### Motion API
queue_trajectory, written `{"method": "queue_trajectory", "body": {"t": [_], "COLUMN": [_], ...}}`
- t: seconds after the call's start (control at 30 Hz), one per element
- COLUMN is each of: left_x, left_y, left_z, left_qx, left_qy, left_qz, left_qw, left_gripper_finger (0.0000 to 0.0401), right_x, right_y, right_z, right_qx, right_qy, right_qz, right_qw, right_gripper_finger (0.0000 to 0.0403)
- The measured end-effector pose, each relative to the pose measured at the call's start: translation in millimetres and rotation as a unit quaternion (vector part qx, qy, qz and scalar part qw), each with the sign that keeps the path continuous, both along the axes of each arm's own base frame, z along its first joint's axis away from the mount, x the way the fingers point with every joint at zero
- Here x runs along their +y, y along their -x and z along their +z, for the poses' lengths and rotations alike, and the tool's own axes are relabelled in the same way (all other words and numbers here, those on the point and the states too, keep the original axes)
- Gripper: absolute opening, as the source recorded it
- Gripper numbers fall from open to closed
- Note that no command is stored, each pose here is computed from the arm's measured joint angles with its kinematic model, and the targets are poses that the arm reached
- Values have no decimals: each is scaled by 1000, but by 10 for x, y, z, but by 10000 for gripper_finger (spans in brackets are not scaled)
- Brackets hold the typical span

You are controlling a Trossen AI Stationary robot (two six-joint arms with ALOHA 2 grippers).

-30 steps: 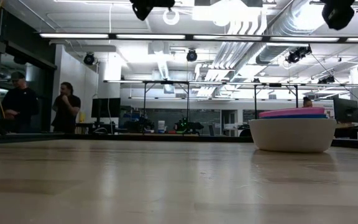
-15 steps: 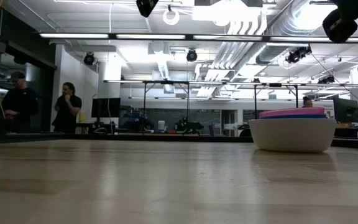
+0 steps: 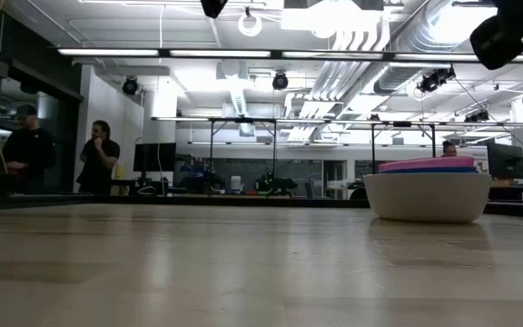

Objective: Nest bowls inside each other
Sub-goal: Return to Home Position

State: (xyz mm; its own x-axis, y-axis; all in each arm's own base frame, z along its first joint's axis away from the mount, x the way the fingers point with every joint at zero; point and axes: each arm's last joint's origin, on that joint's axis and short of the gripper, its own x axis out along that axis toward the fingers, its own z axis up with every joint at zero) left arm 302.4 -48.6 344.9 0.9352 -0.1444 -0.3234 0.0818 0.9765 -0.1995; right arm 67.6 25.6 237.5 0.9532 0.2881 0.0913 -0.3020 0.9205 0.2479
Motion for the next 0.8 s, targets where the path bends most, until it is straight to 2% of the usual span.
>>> {"method": "queue_trajectory", "body": {"t": [0.27, 0.5, 0.8], "left_x": [-219, -283, -276], "left_y": [33, 49, 44], "left_z": [31, 32, 45], "left_qx": [-17, -19, -23], "left_qy": [2, -4, 9], "left_qz": [-33, -23, -17], "left_qw": [999, 1000, 1000], "left_gripper_finger": [49, 49, 49], "right_x": [5, 37, 82], "right_y": [-2, -74, -151], "right_z": [-56, -260, -426], "right_qx": [28, 58, 37], "right_qy": [8, -1, -6], "right_qz": [7, 9, 29], "right_qw": [1000, 998, 999], "right_gripper_finger": [123, 123, 123]}}
